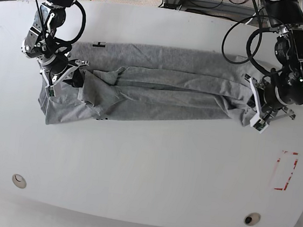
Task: Layout the t-shirt on the table in an organized manner, then fold the t-shirt properly
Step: 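Lift the held strip end with the left gripper and carry it toward the right gripper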
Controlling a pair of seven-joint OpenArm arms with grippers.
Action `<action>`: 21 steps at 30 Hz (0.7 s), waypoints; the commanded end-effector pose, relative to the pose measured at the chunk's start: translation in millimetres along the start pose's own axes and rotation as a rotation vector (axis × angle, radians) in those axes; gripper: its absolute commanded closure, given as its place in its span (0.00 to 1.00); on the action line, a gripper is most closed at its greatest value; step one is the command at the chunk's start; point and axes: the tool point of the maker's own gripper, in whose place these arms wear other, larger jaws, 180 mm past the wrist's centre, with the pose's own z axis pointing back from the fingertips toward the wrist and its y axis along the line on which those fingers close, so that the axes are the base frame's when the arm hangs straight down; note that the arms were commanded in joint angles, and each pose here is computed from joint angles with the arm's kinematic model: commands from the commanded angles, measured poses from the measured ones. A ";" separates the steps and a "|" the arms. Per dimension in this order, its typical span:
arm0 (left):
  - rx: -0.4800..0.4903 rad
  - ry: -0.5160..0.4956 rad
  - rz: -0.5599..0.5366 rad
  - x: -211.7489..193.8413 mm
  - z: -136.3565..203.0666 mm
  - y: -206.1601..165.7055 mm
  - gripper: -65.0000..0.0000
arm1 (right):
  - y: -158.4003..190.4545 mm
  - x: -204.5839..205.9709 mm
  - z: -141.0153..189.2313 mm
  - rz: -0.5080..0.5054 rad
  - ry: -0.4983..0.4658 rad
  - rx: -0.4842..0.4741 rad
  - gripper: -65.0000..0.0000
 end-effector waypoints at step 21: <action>-0.263 -0.245 -0.171 115.9 -11.4 -123.7 1.00 | -7.4 -16.4 1.3 0.026 0.092 -0.037 0.98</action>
